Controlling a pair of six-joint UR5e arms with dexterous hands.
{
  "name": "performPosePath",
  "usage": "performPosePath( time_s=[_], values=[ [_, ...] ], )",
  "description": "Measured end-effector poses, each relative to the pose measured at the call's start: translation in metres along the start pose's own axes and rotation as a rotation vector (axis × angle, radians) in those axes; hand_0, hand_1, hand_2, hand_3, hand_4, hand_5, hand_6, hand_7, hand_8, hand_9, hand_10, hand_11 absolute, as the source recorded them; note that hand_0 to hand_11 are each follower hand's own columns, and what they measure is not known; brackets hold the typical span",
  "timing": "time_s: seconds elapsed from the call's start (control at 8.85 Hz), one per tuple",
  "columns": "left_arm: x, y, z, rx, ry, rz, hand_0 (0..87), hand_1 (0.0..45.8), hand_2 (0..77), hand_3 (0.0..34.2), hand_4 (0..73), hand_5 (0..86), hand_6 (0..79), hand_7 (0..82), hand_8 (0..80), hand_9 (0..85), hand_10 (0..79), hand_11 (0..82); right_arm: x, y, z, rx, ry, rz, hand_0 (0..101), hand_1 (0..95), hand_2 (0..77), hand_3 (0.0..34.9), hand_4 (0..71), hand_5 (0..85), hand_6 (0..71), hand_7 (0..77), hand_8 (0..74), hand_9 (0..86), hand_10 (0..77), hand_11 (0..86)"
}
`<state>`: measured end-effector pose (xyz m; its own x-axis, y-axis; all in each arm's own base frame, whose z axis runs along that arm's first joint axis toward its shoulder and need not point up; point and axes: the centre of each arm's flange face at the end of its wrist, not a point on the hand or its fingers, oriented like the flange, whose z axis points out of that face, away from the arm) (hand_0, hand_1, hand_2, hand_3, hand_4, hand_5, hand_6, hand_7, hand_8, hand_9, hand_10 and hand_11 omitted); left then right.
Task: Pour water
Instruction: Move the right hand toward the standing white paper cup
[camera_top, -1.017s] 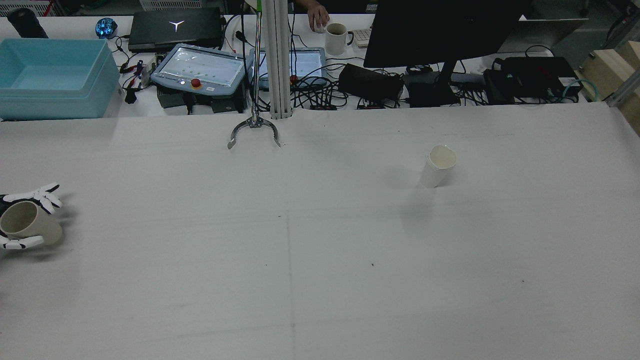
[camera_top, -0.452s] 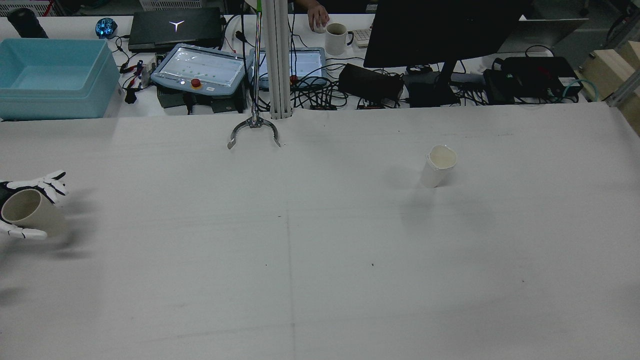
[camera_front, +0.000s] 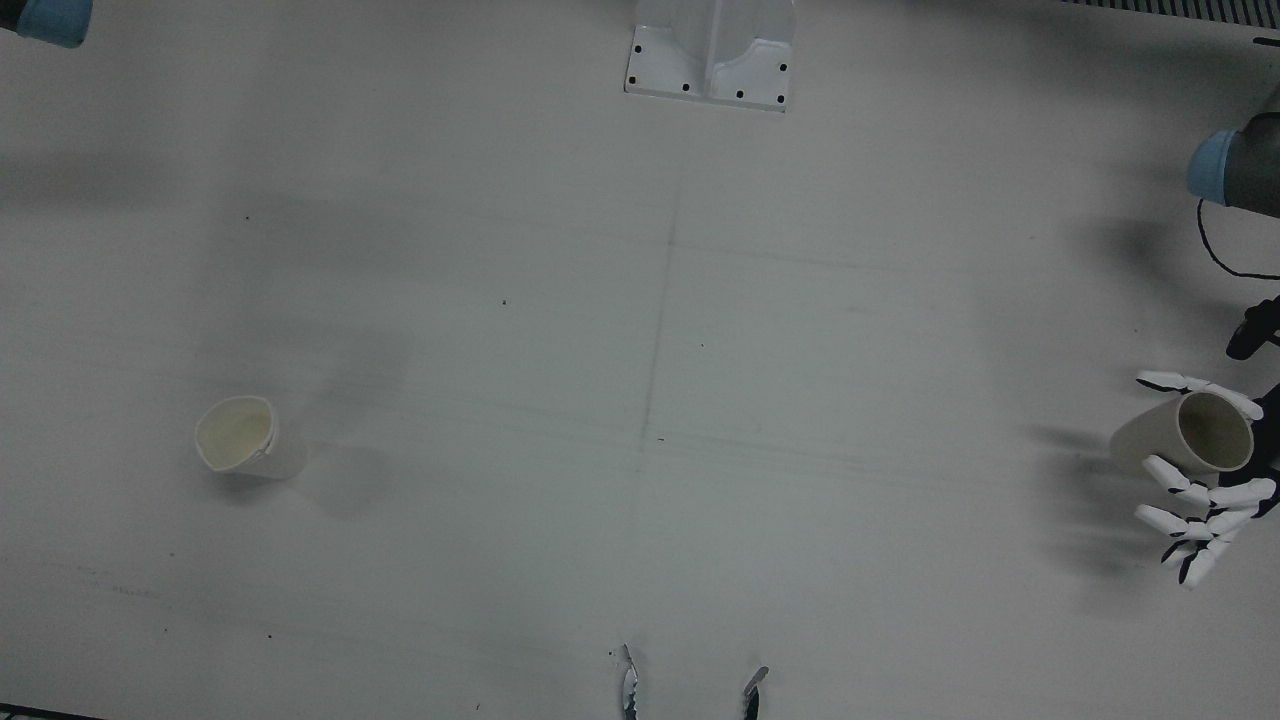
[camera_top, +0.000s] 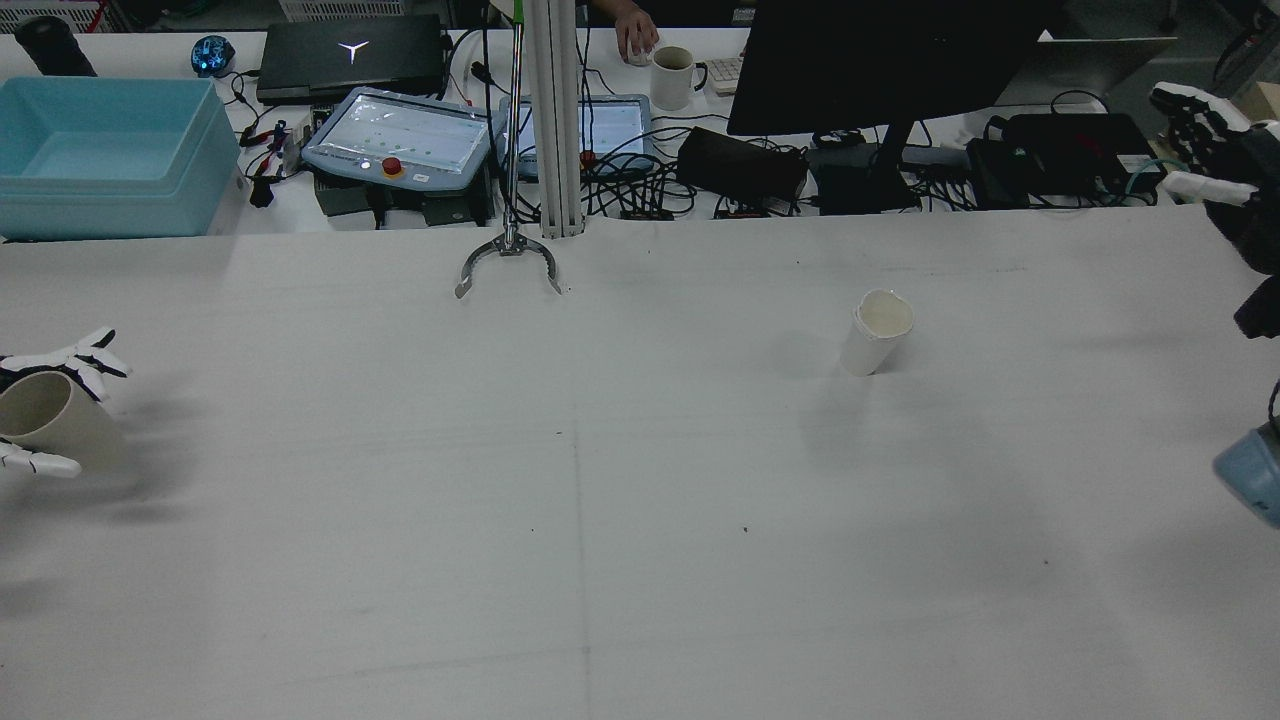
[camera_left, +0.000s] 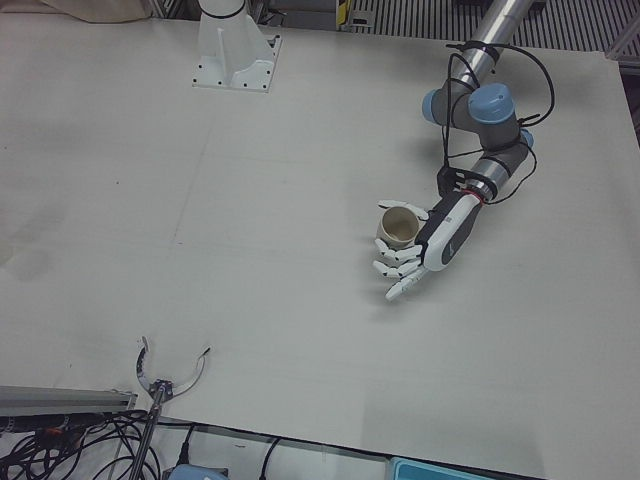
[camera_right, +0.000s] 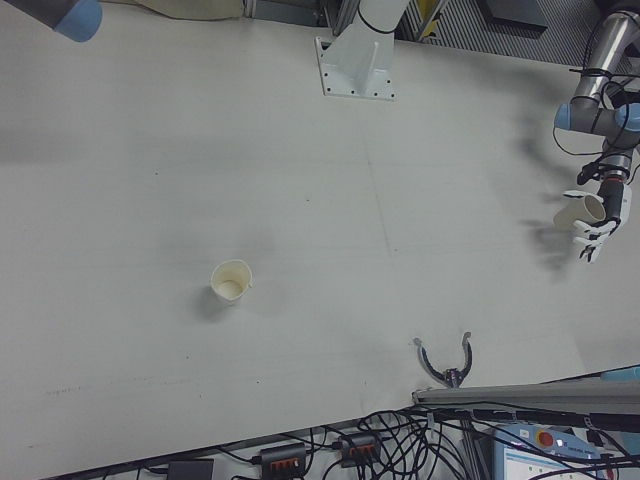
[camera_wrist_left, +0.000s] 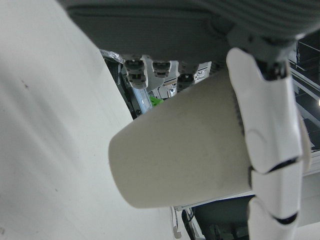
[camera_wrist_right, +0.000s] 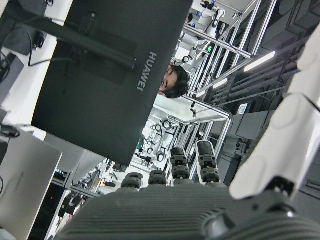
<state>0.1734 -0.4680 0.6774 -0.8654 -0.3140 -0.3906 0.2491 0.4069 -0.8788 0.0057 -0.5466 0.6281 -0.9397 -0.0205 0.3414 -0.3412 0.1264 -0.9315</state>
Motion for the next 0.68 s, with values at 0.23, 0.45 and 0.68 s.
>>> performPosePath(
  time_s=[0.23,0.45,0.68],
  values=[
    [0.001,-0.007,-0.017,0.026,-0.008,0.004,54.3,13.6,2.7,0.0,47.5,38.2,21.8,36.5,3.8,8.7,6.5,12.5,0.061,0.028,0.014,-0.037,0.054,0.023,43,12.0,8.2,0.0,0.0,20.2,6.5,11.4,1.1,1.6,0.5,1.1],
    [0.0,-0.012,-0.026,0.04,-0.013,0.008,54.5,11.4,2.7,0.0,43.1,43.1,21.8,36.5,3.8,7.1,7.6,12.0,0.091,0.042,0.015,-0.052,0.087,0.032,43,12.0,11.4,0.0,0.0,19.6,6.5,11.4,0.5,1.1,0.5,1.1],
    [0.0,-0.012,-0.026,0.04,-0.014,0.009,52.1,6.5,1.6,0.0,37.6,49.1,21.8,37.1,3.8,8.7,7.6,12.0,0.116,0.049,0.016,-0.063,0.124,0.037,43,14.7,19.1,0.0,0.0,19.6,6.5,11.4,1.1,1.1,0.5,1.1]
  ],
)
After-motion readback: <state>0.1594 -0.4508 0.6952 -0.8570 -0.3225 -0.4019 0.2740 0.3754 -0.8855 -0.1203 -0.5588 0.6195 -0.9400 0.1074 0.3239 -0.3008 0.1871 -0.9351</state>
